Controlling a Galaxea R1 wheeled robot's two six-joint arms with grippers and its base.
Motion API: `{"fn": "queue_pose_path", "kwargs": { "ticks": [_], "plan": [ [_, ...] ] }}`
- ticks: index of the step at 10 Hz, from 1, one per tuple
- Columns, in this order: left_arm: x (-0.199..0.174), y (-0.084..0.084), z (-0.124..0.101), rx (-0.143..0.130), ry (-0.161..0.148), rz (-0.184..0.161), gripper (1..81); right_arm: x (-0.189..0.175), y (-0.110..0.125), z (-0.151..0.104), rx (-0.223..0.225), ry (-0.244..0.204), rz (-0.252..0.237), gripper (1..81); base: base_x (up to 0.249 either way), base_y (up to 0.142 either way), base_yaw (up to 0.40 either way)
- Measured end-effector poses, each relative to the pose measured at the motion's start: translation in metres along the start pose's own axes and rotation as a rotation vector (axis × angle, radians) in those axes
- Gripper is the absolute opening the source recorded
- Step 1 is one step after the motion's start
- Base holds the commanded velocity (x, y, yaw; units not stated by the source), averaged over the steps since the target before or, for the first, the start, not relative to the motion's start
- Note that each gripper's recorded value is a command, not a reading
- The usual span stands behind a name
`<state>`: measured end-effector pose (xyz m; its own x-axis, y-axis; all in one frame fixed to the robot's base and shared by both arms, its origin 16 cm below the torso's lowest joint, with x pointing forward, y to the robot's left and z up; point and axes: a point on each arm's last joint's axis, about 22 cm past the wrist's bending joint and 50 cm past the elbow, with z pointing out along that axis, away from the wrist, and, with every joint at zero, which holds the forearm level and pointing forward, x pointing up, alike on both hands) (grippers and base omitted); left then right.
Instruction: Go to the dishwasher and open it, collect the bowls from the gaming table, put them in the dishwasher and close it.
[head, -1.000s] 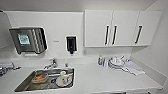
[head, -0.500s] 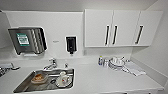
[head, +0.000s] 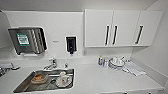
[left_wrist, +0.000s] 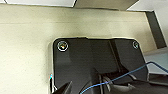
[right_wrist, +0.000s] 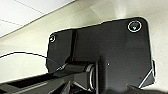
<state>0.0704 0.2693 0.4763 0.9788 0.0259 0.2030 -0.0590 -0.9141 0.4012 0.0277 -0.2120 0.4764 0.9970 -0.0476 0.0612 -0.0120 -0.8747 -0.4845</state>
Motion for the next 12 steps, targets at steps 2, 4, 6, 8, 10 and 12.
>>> {"fn": "queue_pose_path", "kwargs": {
  "ticks": [2, 4, 6, 8, 10, 12],
  "plan": [
    [0.011, -0.009, -0.022, -0.017, 0.037, -0.002, 81.1, 0.008, 0.005, -0.019, 0.018, -0.014, 0.007, 81.1, 0.0, 0.0, 0.0],
    [0.034, -0.039, -0.056, 0.002, 0.098, 0.005, 81.1, 0.029, -0.002, -0.041, 0.06, -0.013, -0.003, 81.1, 0.0, 0.0, 0.0],
    [0.047, -0.043, -0.087, -0.026, 0.125, -0.008, 81.1, 0.043, -0.008, -0.067, 0.1, -0.028, -0.002, 81.1, 0.0, 0.0, 0.0],
    [0.063, -0.041, -0.118, -0.059, 0.133, -0.03, 81.1, 0.059, -0.019, -0.086, 0.143, -0.049, 0.008, 81.1, 0.0, 0.0, 0.0],
    [0.082, -0.052, -0.157, -0.059, 0.151, -0.045, 81.1, 0.103, -0.029, -0.113, 0.184, -0.028, 0.006, 81.1, 0.0, 0.0, 0.0],
    [0.111, -0.055, -0.193, -0.064, 0.207, -0.036, 81.1, 0.138, -0.027, -0.132, 0.188, 0.012, -0.006, 81.1, 0.0, 0.0, 0.0]
  ]
}}
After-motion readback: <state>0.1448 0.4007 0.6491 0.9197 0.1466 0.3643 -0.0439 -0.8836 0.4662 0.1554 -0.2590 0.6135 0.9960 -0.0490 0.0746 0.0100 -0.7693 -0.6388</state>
